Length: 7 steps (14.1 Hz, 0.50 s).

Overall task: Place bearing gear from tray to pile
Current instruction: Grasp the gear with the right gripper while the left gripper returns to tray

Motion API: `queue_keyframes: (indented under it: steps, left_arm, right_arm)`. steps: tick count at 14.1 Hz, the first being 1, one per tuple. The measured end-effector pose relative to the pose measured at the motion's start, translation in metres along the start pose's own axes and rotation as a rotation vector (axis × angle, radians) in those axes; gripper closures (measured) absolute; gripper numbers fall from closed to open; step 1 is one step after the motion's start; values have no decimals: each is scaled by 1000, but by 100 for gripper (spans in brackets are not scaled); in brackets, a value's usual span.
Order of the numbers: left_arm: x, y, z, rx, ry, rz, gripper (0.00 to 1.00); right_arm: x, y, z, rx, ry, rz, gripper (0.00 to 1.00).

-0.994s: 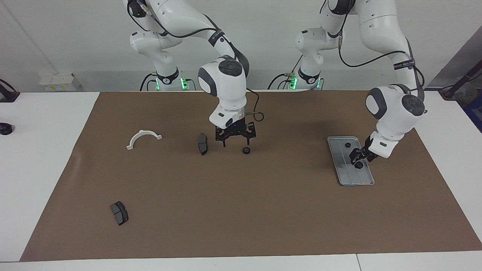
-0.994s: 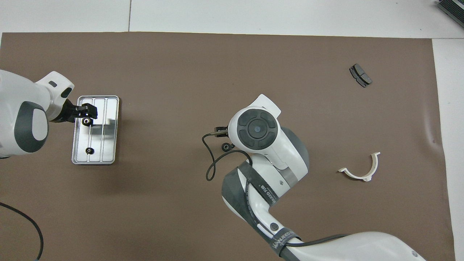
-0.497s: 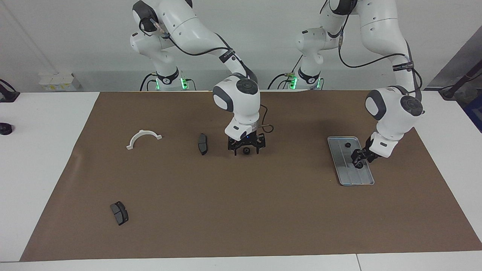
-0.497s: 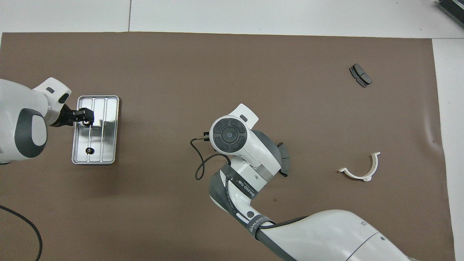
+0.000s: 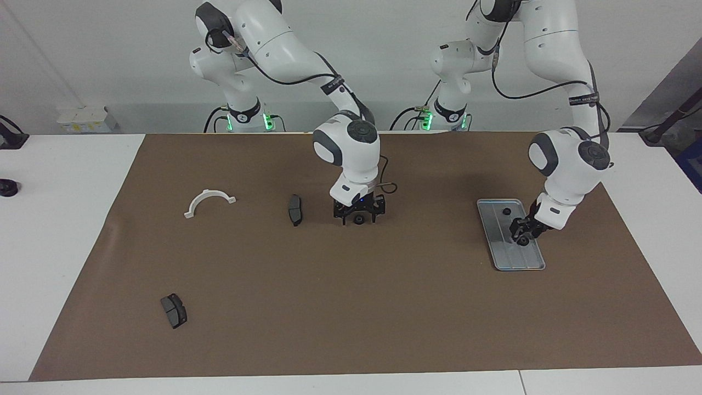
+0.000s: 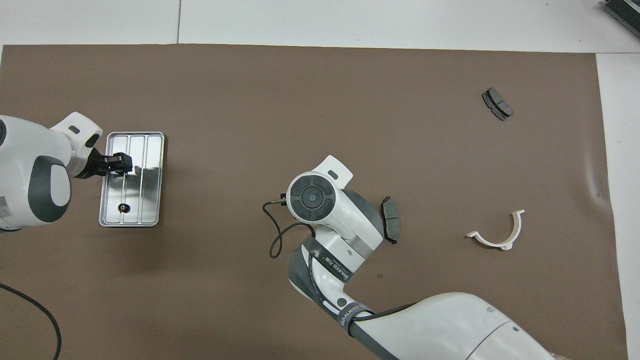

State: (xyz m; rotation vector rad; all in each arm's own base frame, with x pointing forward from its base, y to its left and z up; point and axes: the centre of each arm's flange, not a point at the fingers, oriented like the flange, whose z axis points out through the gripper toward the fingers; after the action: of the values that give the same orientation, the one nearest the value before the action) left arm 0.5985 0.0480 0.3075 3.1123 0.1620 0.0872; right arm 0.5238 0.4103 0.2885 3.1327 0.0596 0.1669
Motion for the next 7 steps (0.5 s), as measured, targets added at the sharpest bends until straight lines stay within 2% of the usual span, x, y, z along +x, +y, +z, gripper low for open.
queue_keyframes:
  steps: [2, 4, 5, 6, 7]
  left_arm:
    - [-1, 1, 2, -1, 2, 2, 34]
    - [-2, 2, 4, -1, 2, 5, 42]
    - [-3, 2, 5, -1, 6, 6, 43]
    - [-4, 3, 7, -1, 6, 6, 43]
    - [-5, 3, 8, -1, 8, 7, 51]
  right_arm:
    - [-1, -1, 0, 0, -1, 3, 11]
    - [-3, -3, -1, 2, 0, 0, 11]
    - [-4, -4, -2, 3, 0, -1, 17]
    - [-4, -5, -2, 4, 0, -1, 30]
    - [-4, -5, -3, 4, 1, 0, 41]
